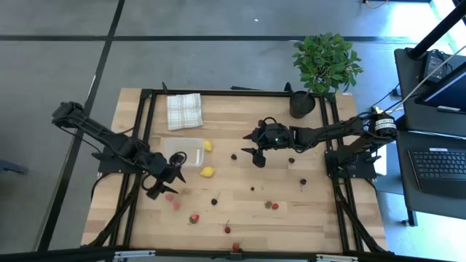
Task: Pick and placing Produce into tupperware
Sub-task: Put the bottom left pink peach into the transparent bin
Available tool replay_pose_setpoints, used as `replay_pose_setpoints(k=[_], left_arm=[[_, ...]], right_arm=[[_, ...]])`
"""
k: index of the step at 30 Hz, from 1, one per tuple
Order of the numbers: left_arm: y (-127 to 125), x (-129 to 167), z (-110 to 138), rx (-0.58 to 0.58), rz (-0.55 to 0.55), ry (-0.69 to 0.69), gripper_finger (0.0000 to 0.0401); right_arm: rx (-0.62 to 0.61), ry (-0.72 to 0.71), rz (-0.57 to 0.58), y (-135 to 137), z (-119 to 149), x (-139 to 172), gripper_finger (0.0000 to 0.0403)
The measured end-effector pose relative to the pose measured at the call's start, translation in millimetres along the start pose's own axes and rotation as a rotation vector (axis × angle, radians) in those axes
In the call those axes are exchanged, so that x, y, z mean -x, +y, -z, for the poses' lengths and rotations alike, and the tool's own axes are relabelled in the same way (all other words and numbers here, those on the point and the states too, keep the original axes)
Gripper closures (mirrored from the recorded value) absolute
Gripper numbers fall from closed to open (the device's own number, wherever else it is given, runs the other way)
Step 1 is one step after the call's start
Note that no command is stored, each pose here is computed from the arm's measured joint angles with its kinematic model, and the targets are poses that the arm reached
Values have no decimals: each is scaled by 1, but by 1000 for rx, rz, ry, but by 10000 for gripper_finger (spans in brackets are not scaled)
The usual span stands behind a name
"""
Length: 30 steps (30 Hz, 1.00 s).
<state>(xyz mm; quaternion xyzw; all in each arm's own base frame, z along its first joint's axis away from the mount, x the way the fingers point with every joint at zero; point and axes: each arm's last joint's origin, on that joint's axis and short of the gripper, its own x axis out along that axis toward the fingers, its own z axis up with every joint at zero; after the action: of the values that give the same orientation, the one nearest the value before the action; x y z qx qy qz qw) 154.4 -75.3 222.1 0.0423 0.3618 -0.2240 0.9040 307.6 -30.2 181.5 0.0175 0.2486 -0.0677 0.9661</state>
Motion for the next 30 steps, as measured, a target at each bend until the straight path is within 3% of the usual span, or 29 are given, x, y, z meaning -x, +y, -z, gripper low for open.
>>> replay_pose_setpoints(k=[10, 17, 21, 30], left_arm=[[-14, -21, 7, -11, 27, 124, 195], [-27, -34, 24, 77, 29, 328, 195], [-38, -44, 30, 57, 45, 390, 195], [-45, -68, 46, 13, -47, 524, 195]], right_arm=[[-34, 0, 0, 0, 0, 0, 163], [-51, 0, 0, 0, 0, 0, 163], [-52, -2, 0, 0, 0, 0, 163], [-52, -4, 0, 0, 0, 0, 163]])
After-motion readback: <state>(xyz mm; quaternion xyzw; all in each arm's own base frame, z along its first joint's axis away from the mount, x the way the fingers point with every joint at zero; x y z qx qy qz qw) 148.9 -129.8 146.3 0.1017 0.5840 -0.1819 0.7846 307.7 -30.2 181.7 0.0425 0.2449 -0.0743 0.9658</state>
